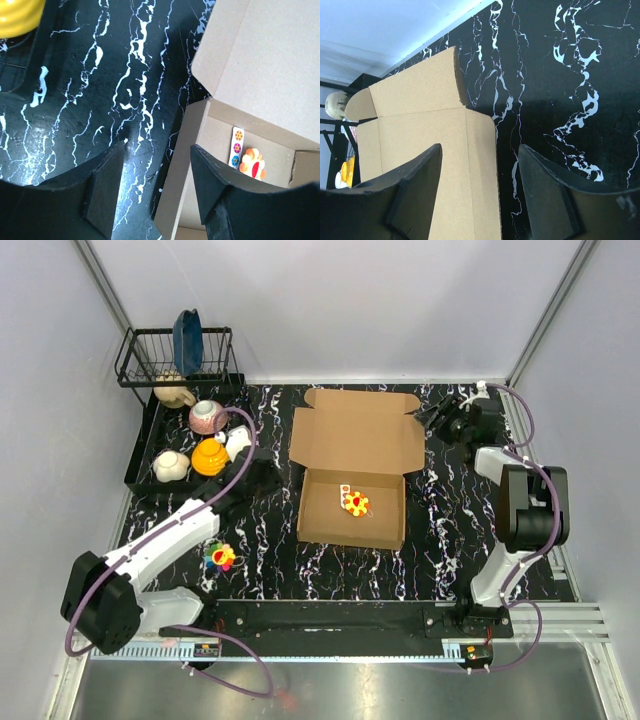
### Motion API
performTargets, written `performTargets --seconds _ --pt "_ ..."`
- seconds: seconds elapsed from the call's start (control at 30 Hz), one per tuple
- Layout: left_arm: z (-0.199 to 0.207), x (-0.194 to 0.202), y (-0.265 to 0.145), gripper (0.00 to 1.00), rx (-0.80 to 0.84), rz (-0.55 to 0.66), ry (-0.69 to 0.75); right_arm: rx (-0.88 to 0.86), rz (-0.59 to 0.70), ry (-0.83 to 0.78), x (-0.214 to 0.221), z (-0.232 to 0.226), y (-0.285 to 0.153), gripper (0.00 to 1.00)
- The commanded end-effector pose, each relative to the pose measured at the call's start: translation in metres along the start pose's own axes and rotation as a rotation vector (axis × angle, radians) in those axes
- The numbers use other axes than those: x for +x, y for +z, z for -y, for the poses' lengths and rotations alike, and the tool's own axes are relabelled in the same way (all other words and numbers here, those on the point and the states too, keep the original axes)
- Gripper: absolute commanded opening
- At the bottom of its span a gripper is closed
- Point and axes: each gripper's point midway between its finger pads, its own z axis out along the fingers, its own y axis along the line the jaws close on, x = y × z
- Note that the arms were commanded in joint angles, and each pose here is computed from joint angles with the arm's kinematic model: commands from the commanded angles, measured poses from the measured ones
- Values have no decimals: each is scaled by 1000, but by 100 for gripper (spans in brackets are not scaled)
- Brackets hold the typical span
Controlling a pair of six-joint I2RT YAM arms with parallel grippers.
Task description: Fold the paper box
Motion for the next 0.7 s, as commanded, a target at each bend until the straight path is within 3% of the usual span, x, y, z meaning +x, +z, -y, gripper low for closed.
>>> performTargets --seconds 0.0,0.3,0.67 --pt "2 -22 -8 59 29 31 -13 -78 22 -53 -17 -17 9 67" --pt "-10 -33 -7 59 1 48 -26 -88 -31 -53 -6 -9 27 60" --pt "-9 -86 -1 59 -16 144 -122 -94 -26 -162 -6 -33 22 22"
